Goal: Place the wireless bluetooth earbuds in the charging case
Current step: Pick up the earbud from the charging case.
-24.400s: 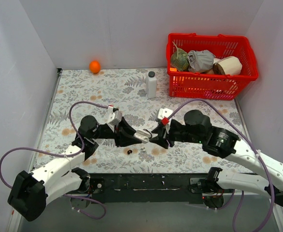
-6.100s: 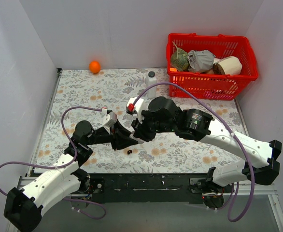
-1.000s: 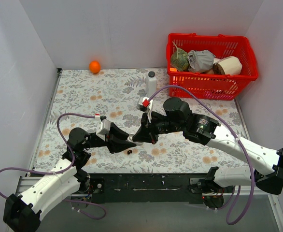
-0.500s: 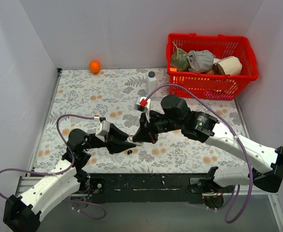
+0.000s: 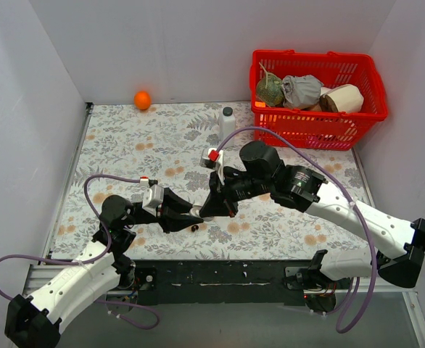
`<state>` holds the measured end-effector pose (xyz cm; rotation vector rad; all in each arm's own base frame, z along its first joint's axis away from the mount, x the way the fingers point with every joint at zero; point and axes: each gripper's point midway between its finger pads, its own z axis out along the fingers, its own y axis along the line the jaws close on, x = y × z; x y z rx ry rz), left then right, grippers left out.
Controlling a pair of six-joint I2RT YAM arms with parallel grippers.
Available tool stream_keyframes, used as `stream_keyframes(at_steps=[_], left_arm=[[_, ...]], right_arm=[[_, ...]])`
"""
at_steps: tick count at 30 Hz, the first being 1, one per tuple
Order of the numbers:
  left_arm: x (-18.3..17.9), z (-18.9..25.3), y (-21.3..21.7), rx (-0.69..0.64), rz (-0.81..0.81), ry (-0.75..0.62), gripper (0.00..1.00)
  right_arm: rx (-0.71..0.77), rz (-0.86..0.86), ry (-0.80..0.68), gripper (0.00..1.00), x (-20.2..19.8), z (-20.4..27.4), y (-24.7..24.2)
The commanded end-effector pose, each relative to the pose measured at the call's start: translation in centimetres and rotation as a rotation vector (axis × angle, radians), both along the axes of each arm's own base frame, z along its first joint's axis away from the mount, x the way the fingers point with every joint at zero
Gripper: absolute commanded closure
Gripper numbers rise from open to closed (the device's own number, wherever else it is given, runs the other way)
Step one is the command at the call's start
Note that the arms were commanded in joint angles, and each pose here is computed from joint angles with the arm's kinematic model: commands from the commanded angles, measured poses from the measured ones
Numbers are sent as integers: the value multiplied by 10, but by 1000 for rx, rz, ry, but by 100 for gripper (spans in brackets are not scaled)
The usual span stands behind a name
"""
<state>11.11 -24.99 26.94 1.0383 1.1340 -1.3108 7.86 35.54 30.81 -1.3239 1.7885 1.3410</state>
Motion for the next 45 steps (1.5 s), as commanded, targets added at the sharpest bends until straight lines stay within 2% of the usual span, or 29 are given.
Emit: stream_keyframes(at_steps=[1,17,30,36,41,45], left_arm=[[0,8,1,-27,11,-52,100],[-1,9,1,-20,2,-62,100],[-1,10,2,-26,6,-51,100],[2,9,0,-25,13,-32,100],[5,8,-1,-19,18,-15,100],[7,6,-2,-13,23,-1,100]], right_arm=[[17,25,8,99,-4,14,0],[13,33,24,99,-3,12,6],[-52,-89,-19,99,20,3,1],[-53,-120,-37,88,26,3,-1],[-63,-131,-42,85,29,0,-1],[-66,-146,-54,73,32,0,-1]])
